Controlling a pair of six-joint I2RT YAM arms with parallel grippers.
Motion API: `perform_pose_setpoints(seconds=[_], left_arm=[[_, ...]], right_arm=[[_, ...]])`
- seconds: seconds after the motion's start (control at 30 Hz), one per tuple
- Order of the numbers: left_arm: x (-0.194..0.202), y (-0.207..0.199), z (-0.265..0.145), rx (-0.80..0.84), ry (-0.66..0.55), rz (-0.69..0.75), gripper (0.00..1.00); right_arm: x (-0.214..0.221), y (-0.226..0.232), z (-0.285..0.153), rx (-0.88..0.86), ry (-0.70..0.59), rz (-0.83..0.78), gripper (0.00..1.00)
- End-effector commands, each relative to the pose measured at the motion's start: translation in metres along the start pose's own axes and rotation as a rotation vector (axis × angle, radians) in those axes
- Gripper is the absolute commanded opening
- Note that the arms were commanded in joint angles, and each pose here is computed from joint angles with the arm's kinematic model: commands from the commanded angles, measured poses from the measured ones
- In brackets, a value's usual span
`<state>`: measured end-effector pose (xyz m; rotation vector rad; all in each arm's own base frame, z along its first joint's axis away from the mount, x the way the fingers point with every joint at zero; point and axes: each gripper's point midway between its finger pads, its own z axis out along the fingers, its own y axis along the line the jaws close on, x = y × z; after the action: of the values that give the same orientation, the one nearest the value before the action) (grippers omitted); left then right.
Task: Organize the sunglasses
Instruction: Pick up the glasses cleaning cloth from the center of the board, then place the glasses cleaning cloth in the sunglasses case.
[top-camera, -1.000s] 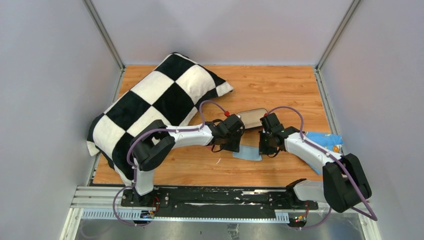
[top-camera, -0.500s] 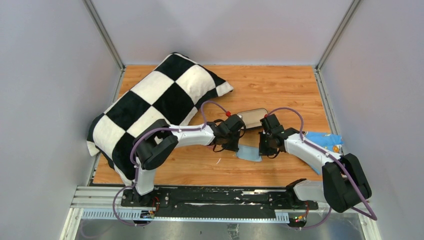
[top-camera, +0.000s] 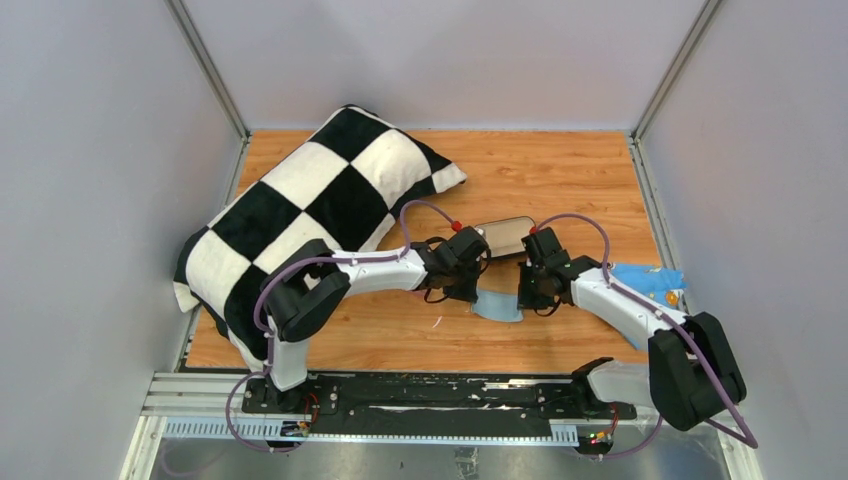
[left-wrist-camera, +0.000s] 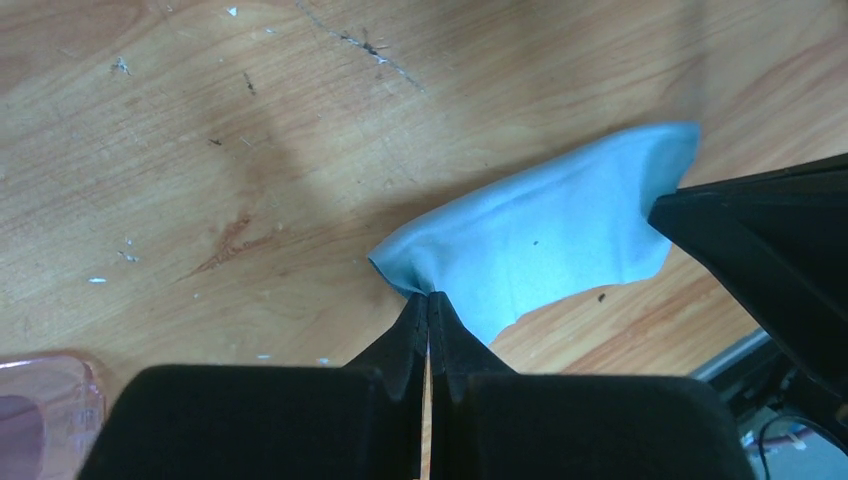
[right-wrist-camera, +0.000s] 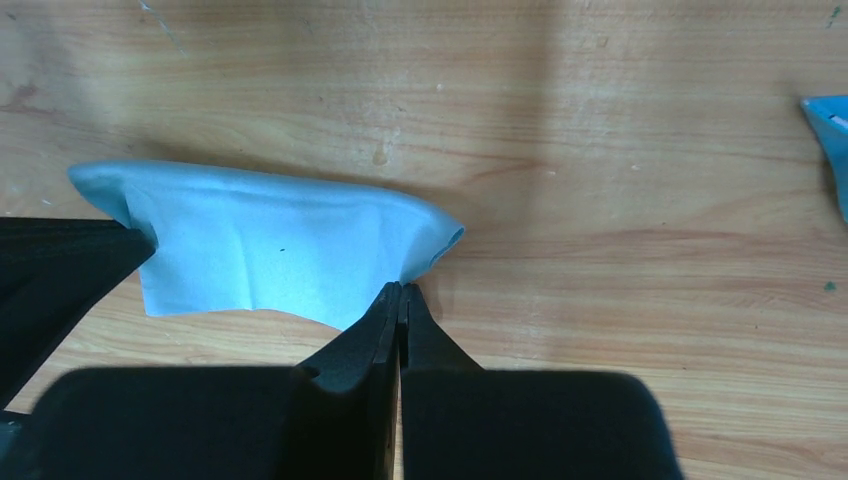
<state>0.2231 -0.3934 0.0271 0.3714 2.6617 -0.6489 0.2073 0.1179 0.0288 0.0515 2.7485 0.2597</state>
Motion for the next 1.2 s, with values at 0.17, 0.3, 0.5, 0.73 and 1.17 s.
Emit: perform_pose_setpoints(seconds=[0.17, 0.3, 0.5, 0.73, 1.17], left_arm=[[-0.023, -0.03, -0.038, 0.093, -0.067, 0.043, 0.0], [-0.038, -0.038, -0.053, 0.103, -0.109, 0.058, 0.0], [-0.065, -0.051, -0.071, 0.124, -0.174, 0.077, 0.0], [-0.114, -0.05, -0.073, 0.133, -0.225, 0.068, 0.0], [-0.168, -0.036, -0.035, 0.104, -0.254, 0.101, 0.0]], right_arm=[[-0.025, 0.01, -0.027, -0.018, -0.065, 0.001, 0.0], [-0.04, 0.014, -0.04, -0.02, -0.103, -0.014, 0.0], [-0.076, 0.013, -0.057, 0.016, -0.193, -0.032, 0.0], [-0.121, 0.011, -0.067, 0.037, -0.254, -0.037, 0.0], [-0.176, 0.002, -0.029, 0.081, -0.234, -0.018, 0.0]])
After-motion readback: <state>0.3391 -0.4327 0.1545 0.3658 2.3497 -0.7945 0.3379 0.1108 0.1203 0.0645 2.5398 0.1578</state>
